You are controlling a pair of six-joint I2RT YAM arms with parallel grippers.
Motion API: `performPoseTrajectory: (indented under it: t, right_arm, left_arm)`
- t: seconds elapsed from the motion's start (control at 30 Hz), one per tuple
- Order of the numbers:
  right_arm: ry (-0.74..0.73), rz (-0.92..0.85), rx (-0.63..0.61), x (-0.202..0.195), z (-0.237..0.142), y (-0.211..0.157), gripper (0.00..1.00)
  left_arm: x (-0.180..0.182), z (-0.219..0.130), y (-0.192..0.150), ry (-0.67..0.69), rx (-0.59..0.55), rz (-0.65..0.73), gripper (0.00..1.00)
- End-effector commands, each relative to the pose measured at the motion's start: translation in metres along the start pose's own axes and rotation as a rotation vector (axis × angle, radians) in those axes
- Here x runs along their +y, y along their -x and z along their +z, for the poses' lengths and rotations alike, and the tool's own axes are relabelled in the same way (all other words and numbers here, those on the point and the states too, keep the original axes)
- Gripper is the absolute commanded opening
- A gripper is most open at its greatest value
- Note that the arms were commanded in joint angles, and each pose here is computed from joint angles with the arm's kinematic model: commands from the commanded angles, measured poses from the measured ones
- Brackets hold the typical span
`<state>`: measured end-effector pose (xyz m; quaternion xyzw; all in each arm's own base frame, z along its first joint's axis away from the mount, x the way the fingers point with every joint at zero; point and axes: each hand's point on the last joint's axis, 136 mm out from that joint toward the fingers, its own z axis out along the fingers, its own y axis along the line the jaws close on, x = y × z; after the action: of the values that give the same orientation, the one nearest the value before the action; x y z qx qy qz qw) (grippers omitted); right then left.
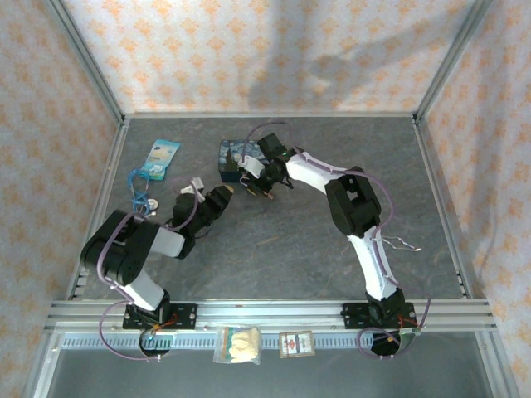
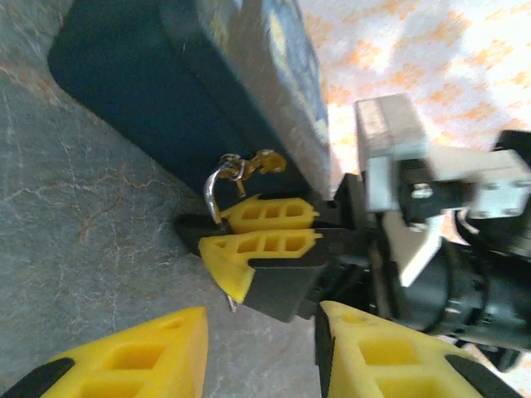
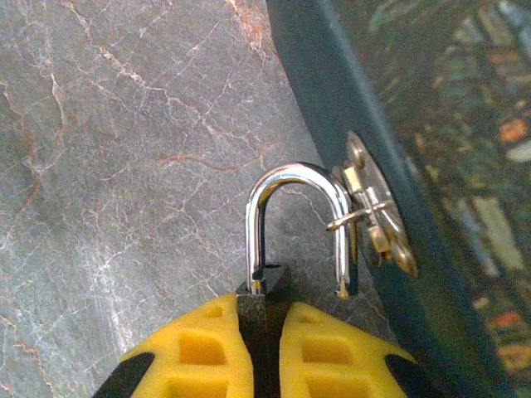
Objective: Unlock a padlock with a key
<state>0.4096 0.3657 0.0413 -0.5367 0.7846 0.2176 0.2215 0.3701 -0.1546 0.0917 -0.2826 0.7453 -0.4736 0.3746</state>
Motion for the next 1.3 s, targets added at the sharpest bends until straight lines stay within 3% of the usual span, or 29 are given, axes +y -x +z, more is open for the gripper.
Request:
performPoseTrajectory:
  t: [0.0, 0.7, 1.0, 1.07, 1.27]
  right_arm:
    - [0.077, 0.059, 0.076, 0.019, 0.013, -0.028, 0.00]
    - [0.145, 0.067, -0.006, 0.033, 0.004, -0.010, 0.00]
    - [0.157, 0.076, -0.038, 0.036, -0.004, 0.000, 0.00]
    - [0.135, 0.090, -0.049, 0.033, -0.007, 0.002, 0.00]
    - [0.073, 0.183, -0.099, 0.030, -0.028, 0.012, 0.34]
  left_arm:
    - [-0.019, 0.020, 0.010, -0.069, -0.053, 0.050, 0.37]
    - [0.015, 0.074, 0.013, -0.021, -0.085, 0.053, 0.34]
    - [0.015, 0.078, 0.013, -0.027, -0.082, 0.064, 0.00]
    - [0.017, 0.077, 0.012, -0.024, -0.079, 0.064, 0.00]
    - [0.024, 0.069, 0.009, -0.009, -0.082, 0.052, 0.00]
